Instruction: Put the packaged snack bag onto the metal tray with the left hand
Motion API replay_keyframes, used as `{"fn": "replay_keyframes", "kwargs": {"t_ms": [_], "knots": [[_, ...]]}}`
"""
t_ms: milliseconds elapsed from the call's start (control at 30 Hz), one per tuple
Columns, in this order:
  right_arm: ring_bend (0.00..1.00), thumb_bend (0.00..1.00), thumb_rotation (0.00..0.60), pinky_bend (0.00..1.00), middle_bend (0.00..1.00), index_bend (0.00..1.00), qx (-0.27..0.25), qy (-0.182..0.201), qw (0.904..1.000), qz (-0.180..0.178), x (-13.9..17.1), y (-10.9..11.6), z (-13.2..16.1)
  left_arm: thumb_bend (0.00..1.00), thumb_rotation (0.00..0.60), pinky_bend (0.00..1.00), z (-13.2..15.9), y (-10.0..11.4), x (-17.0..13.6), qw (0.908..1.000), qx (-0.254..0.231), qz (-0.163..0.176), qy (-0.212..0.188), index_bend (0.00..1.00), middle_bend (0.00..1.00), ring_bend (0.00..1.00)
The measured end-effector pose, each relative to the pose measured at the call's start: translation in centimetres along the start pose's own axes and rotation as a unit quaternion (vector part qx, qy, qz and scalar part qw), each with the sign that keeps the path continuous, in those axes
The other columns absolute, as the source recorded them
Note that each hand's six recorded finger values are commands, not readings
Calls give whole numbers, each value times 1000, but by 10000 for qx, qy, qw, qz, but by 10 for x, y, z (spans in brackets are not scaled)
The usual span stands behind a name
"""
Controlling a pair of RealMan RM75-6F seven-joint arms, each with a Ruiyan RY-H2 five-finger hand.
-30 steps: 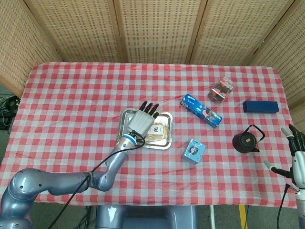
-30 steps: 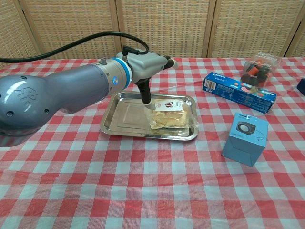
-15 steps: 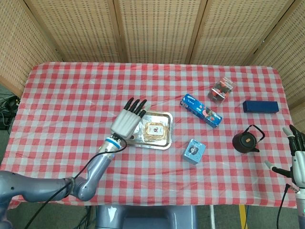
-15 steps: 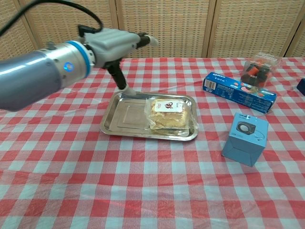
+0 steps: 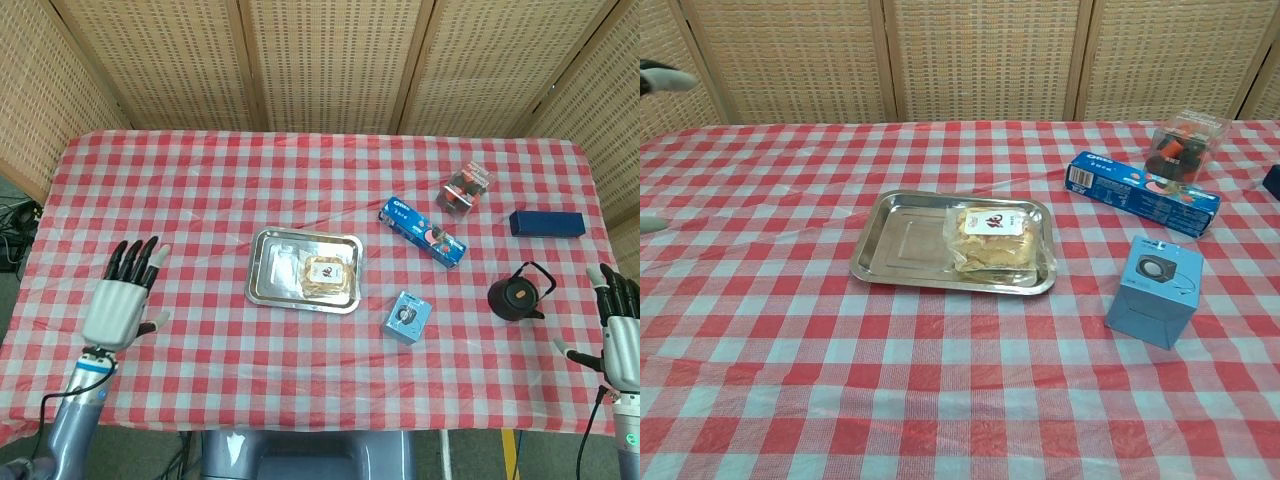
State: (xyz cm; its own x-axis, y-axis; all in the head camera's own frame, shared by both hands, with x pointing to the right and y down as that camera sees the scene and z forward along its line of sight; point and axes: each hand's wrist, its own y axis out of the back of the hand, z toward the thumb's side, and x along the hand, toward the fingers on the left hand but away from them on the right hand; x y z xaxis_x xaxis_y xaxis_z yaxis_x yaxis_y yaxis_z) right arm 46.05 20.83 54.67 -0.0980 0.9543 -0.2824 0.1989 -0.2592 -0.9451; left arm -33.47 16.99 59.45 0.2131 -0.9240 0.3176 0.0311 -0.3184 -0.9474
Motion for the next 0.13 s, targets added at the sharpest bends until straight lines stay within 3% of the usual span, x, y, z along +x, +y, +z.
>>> {"fn": "replay_keyframes", "kwargs": {"t_ms": [133], "knots": [[0,62,600,0,0,0,62,78,9999,55,2,-4,4,116,600,0,-28,-9,-33,9996,21,-76,275,0,0,0]]}}
